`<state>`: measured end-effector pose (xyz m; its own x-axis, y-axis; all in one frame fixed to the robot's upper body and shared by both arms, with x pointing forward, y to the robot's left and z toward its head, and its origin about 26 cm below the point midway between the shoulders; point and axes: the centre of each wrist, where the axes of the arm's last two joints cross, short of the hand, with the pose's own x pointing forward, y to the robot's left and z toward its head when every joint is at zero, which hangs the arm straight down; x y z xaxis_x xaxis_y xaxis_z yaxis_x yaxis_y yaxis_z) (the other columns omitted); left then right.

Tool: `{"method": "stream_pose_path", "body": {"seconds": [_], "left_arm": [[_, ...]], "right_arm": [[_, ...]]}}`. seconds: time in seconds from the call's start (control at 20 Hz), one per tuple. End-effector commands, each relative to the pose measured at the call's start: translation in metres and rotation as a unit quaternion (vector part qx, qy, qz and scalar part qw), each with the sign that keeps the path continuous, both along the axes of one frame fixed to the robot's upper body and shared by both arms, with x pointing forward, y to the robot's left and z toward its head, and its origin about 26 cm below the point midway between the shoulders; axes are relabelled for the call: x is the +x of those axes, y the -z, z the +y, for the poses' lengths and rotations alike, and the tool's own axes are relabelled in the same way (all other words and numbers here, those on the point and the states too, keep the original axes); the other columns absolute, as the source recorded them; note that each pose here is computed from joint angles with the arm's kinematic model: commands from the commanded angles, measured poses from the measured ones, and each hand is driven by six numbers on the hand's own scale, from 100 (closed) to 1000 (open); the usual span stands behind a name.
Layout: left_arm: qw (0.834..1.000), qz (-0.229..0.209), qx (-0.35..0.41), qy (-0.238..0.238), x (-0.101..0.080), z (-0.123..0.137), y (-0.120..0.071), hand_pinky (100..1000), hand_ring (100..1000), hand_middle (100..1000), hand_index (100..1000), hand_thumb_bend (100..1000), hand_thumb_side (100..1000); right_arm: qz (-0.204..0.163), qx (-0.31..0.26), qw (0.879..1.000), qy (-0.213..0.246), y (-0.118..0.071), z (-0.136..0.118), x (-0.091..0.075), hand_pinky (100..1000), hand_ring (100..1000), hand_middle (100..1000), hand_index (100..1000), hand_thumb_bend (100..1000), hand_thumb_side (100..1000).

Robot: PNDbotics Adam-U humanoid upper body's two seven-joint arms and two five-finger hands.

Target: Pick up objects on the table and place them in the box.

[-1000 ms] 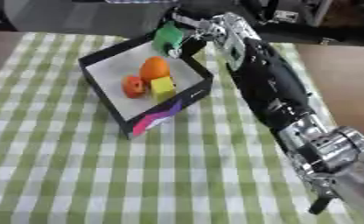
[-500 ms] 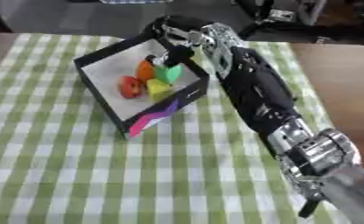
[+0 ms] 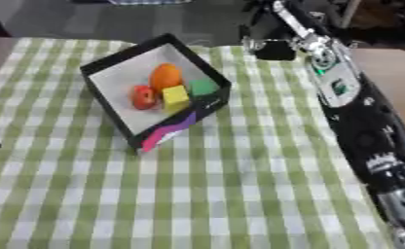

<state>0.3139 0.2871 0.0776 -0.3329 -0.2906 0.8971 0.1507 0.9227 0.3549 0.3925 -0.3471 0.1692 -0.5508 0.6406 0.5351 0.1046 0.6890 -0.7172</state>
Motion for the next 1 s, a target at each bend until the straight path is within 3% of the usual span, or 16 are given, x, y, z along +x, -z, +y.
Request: {"method": "stream_pose_path", "body": {"seconds": [0.05,0.15,0.3,0.5,0.65,0.8,1.0], "left_arm": [[1.000,-0.013,0.008,-0.004,0.000,0.005,-0.008,688,544,558,915,103,1000],[1.000,-0.013,0.007,-0.004,0.000,0.005,-0.009,686,544,558,913,103,1000],[1.000,-0.013,-0.003,-0.007,0.000,0.003,-0.006,684,543,557,912,103,1000],[1.000,-0.009,-0.009,-0.005,-0.002,0.001,-0.002,685,546,562,913,102,1000],[1.000,-0.007,-0.010,-0.001,-0.003,-0.001,0.001,685,550,568,916,102,1000],[1.000,-0.003,-0.012,0.003,-0.003,-0.004,0.004,686,551,570,917,103,1000],[1.000,0.004,-0.013,0.005,-0.005,-0.005,0.008,684,548,566,911,101,1000]], "right_arm": [[-0.031,0.082,0.996,0.013,-0.017,-0.019,-0.027,805,605,659,872,100,343],[-0.019,0.104,0.994,0.019,-0.009,-0.022,-0.037,805,609,676,917,100,384],[0.022,0.185,0.981,0.049,0.044,-0.026,-0.067,800,611,679,960,100,421],[0.049,0.255,0.963,0.071,0.082,-0.020,-0.089,799,613,685,947,100,442],[0.057,0.298,0.949,0.082,0.101,-0.015,-0.101,802,612,683,862,100,455],[0.072,0.325,0.938,0.094,0.117,-0.011,-0.109,799,606,675,860,100,446],[0.068,0.339,0.932,0.107,0.121,-0.009,-0.111,795,590,651,856,100,436]]}}
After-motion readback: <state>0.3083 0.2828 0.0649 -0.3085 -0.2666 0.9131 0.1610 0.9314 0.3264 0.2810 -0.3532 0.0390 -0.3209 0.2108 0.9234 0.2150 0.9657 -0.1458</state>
